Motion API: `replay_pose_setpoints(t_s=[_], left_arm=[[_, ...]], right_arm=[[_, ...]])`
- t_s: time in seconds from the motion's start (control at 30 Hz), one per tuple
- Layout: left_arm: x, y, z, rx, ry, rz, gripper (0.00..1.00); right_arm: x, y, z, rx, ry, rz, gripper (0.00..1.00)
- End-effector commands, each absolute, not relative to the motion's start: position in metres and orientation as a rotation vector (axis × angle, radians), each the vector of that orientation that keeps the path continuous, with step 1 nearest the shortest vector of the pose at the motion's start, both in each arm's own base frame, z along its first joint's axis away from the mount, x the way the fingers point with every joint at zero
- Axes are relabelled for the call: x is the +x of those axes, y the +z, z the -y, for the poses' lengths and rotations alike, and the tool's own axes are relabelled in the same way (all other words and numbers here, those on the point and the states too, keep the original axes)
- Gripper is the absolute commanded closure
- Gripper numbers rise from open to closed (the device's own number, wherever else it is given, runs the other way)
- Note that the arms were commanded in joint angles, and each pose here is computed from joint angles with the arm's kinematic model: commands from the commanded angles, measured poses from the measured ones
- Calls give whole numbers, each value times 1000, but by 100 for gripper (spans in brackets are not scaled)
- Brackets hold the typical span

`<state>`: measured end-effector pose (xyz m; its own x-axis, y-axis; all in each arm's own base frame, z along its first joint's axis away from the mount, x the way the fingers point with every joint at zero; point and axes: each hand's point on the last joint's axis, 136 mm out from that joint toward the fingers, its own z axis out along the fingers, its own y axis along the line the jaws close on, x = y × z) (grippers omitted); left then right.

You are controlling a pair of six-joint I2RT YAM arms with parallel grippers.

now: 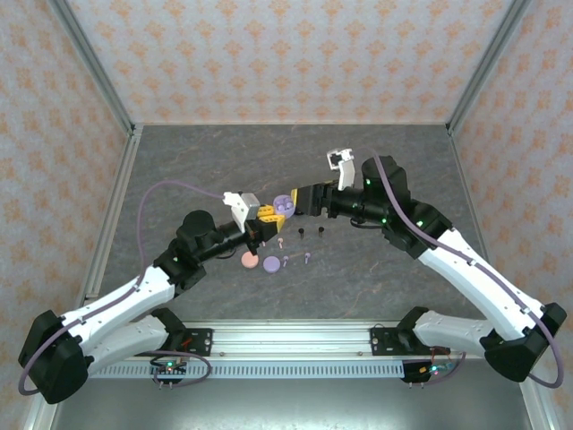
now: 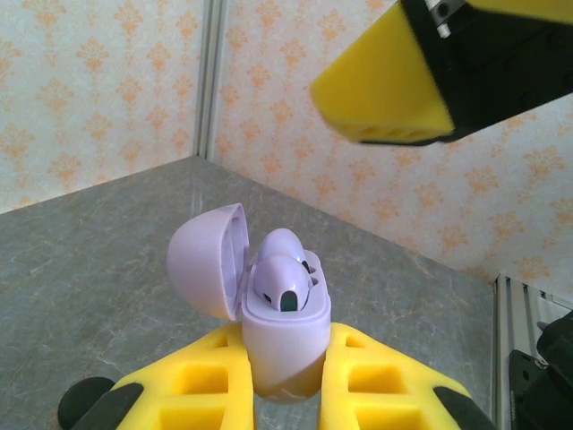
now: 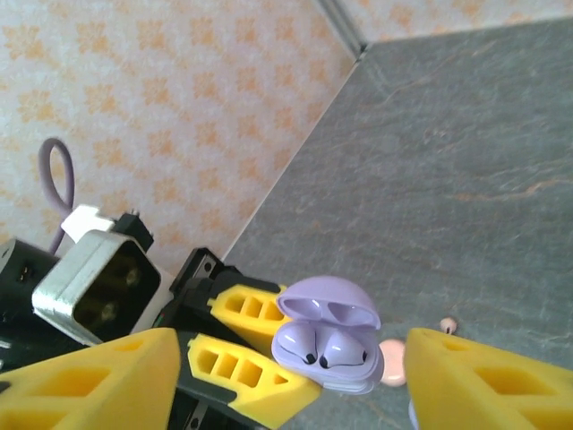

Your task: Insert wireless bluetooth earbuds into charging case

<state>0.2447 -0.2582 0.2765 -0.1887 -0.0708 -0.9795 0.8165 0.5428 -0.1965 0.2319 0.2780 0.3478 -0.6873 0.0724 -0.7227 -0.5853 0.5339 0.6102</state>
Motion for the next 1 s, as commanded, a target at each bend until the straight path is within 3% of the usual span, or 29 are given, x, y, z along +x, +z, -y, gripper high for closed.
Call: replay_pose_setpoints(t_s=[0.0, 0.53, 0.97], left_arm=[[232, 299, 262, 679, -970, -1471, 100], [229, 301, 264, 695, -989, -1464, 100], [230, 299, 263, 696, -969, -1477, 100]], right_arm=[[215, 344, -293, -526, 1325, -2052, 27], [219, 332, -317, -593, 1433, -2087, 26], [224, 325, -285, -551, 1177, -2135, 26]])
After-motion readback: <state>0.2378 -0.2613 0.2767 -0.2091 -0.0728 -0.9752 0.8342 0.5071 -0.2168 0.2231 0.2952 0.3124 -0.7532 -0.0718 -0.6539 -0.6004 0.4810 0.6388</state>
